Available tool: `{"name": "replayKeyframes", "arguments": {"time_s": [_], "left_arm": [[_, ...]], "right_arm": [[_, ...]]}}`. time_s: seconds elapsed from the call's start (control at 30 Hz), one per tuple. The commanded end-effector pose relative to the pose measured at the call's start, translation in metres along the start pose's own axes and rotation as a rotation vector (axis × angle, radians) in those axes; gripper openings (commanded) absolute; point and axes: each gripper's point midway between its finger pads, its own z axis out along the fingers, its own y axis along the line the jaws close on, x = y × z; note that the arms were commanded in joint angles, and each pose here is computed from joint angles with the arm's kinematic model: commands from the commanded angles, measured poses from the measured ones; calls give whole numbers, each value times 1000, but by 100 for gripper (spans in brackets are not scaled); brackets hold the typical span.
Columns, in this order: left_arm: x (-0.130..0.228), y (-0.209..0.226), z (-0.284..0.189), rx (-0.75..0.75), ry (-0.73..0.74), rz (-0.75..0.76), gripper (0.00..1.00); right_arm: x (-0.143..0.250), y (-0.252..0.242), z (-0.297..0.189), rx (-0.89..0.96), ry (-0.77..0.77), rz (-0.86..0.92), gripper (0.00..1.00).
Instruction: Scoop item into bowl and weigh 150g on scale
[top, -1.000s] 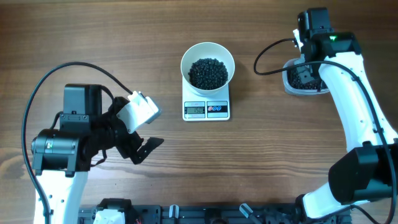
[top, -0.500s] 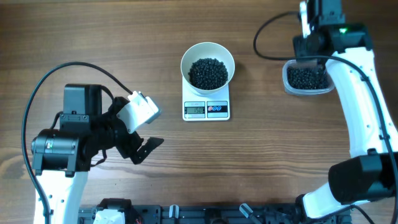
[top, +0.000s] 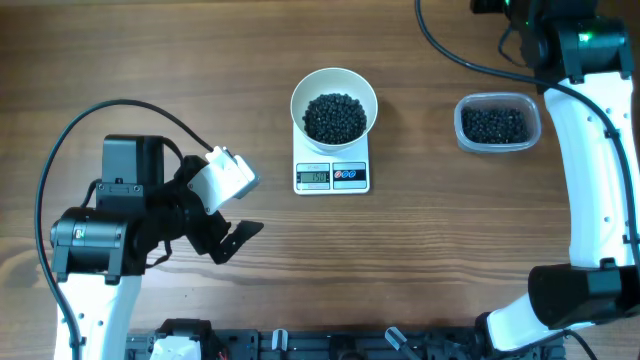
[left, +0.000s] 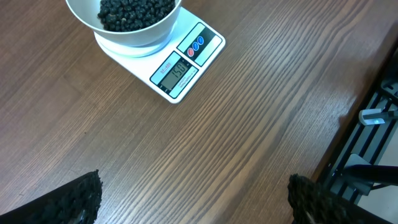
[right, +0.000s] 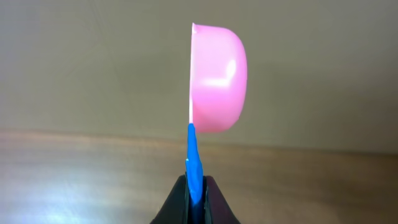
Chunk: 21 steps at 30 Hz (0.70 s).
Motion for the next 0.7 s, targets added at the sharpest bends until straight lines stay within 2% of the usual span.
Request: {"name": "replayKeyframes", "arguments": {"time_s": [0.0, 0.2, 0.37, 0.53, 0.67], "left_arm": [[-6, 1, -4, -11, -15, 37, 100], [-6, 1, -4, -11, -15, 37, 100], [-6, 1, -4, -11, -15, 37, 100], [-6, 1, -4, -11, -15, 37, 100], [-6, 1, -4, -11, -15, 37, 100]], "right_arm": [[-34, 7, -16, -43, -109, 49, 4], [-38, 9, -17, -65, -122, 192, 4], [-24, 19, -30, -118, -48, 195, 4], [-16, 18, -73, -104, 7, 256, 4], [8, 7, -127, -20, 95, 333, 4]]}}
